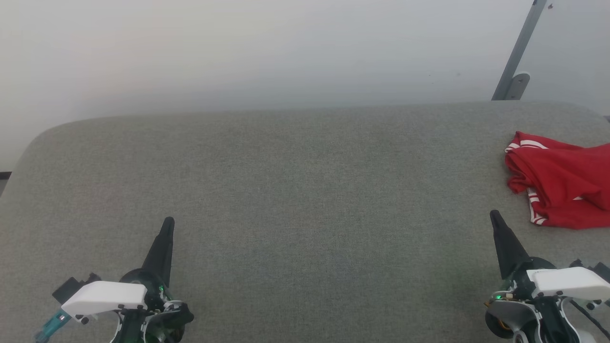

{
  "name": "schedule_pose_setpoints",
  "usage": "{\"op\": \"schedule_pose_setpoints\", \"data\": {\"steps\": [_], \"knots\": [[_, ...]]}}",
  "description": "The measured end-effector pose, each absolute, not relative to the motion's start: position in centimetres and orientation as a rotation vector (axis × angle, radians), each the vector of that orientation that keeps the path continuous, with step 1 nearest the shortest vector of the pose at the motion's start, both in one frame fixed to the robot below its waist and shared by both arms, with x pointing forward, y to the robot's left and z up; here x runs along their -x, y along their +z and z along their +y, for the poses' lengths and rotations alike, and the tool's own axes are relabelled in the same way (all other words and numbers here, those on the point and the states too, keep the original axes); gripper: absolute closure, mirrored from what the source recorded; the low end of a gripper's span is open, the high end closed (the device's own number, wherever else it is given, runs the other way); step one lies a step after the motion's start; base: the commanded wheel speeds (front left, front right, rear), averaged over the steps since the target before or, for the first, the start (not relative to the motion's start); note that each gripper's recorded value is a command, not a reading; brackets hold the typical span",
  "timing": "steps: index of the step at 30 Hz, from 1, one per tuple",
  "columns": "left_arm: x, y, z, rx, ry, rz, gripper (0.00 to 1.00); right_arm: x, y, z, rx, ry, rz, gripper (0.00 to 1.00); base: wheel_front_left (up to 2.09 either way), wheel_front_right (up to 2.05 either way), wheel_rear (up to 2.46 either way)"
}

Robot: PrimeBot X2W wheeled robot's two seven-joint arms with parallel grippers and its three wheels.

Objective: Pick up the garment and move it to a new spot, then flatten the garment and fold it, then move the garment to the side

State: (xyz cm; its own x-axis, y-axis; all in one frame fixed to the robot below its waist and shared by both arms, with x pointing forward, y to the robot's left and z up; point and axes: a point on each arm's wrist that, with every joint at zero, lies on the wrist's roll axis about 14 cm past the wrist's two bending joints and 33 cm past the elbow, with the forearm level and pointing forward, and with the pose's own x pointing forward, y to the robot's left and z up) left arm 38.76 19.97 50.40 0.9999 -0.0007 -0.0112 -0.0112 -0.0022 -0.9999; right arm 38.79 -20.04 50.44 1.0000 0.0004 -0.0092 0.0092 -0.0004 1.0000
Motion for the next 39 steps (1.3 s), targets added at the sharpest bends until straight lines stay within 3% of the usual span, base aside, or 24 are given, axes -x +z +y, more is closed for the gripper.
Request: {"op": "schedule_pose_setpoints", "data": {"steps": [39], "knots": [[-38.76, 50.40, 19.97, 1.573, 0.008, 0.010, 1.00, -38.80, 50.47, -20.03, -1.571, -0.006, 0.007, 1.00, 0.00, 0.00, 0.00]]}}
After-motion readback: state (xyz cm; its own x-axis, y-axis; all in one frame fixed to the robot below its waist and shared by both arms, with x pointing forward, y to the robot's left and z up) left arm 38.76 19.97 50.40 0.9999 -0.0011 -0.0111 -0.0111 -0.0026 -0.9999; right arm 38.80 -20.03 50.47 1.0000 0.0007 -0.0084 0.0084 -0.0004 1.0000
